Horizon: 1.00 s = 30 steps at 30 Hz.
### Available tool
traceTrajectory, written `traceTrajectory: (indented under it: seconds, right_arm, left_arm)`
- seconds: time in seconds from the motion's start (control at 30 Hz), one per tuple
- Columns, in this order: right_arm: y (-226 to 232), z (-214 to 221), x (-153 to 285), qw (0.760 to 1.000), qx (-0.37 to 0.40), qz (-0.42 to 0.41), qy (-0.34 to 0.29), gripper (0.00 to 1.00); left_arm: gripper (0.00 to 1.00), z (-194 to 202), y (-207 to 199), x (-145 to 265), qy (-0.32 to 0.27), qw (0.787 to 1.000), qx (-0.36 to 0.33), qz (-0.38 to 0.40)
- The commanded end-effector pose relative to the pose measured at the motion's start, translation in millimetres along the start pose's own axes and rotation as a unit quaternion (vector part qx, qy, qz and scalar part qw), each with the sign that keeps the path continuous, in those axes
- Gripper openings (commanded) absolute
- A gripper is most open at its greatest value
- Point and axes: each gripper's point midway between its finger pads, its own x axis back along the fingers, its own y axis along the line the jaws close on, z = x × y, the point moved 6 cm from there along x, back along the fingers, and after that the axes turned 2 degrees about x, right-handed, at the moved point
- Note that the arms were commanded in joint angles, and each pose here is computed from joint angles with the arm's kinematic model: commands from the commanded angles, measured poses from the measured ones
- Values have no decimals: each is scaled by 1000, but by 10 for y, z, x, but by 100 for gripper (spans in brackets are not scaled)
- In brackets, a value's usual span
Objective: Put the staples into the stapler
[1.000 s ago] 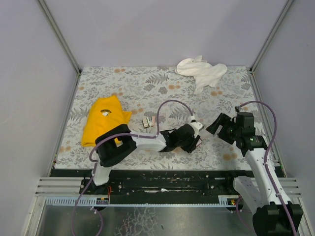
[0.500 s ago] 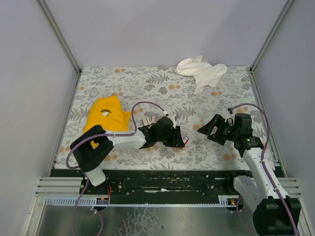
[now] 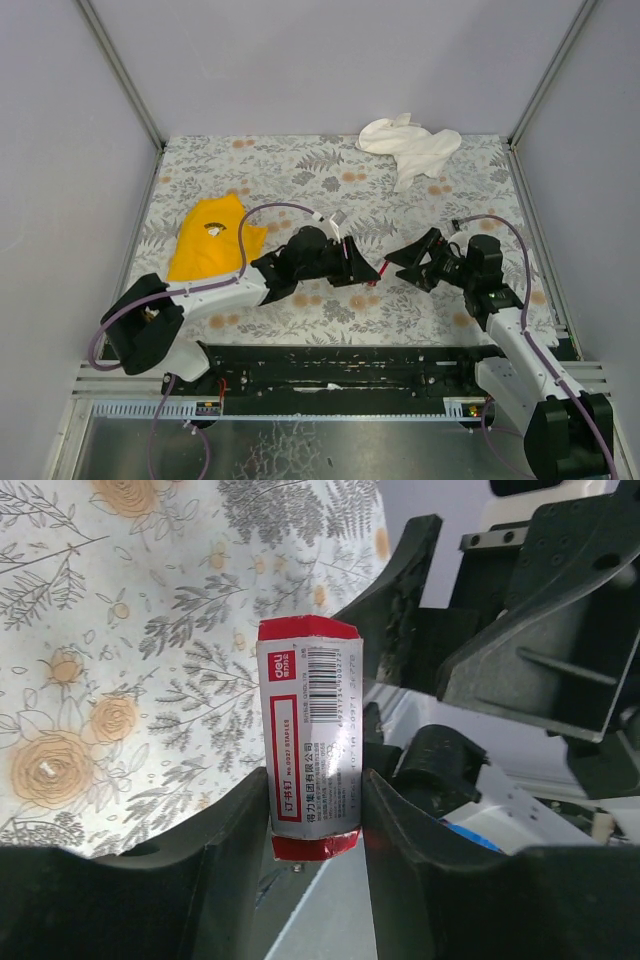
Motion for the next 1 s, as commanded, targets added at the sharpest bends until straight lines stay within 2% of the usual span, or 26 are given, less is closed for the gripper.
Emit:
traceTrajectory:
  seconds: [0.0,0.27,0.6,0.97]
  right_arm:
    - [309,5,-41,998,3,-68,1,92]
    - [388,103,-165,996,-23,-88,0,88]
    - [614,104,-190,990,-42,-133,-21,68]
    - [718,101,-166,987,-41,-153,-31,48]
  left_arm:
    - [39,-94,-288,113,-23,997,22,69]
    - [39,-160,-463,228,-49,993,33,106]
    - [41,-182,-550,288,-62,987,57,139]
    - [42,-190,-532,320,-73,985,74,141]
